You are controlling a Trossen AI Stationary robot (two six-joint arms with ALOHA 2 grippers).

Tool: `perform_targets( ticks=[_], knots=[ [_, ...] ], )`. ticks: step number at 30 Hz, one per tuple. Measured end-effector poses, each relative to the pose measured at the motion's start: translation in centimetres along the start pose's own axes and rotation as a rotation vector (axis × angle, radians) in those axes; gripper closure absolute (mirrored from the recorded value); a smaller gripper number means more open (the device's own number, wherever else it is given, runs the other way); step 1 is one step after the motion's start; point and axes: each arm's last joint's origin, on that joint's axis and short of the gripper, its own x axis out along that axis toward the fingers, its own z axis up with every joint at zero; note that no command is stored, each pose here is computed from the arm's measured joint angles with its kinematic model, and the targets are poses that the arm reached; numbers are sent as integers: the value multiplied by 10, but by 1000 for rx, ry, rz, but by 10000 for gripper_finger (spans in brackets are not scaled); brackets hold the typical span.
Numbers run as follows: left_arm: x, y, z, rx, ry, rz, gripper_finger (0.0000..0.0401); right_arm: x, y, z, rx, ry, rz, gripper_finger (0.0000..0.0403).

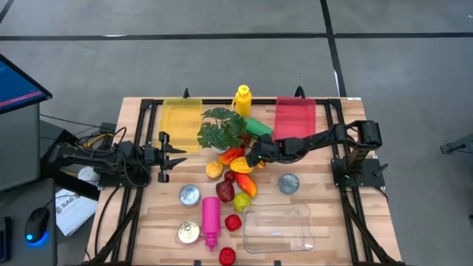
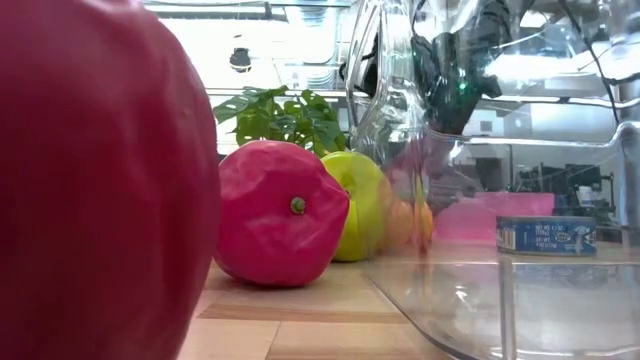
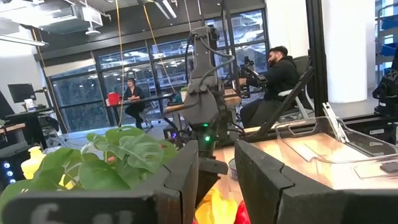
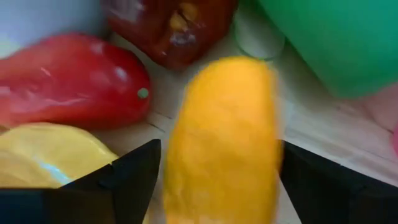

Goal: Pick & Place Food Item
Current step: Put the yellow mango into the yellow bin

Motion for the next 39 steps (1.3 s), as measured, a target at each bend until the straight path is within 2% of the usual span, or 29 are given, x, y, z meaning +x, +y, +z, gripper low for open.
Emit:
perform_targets(
  ticks=[13,19,31,35,39],
  knots=[
    [0,0,0,0,-1,1,306,-4,-4,1,-30,35,-7,158],
    [0,0,0,0,-1,1,306,-26,-4,6,-57,22,15,165],
    [0,0,0,0,-1,1,306,-83,-8,31,-139,-89,146,167],
    [0,0,0,0,-1,1,306,-103,-19,40,-126,-151,118,167],
    [0,0,0,0,-1,1,306,-117,-24,44,-167,-229,84,167]
  ],
)
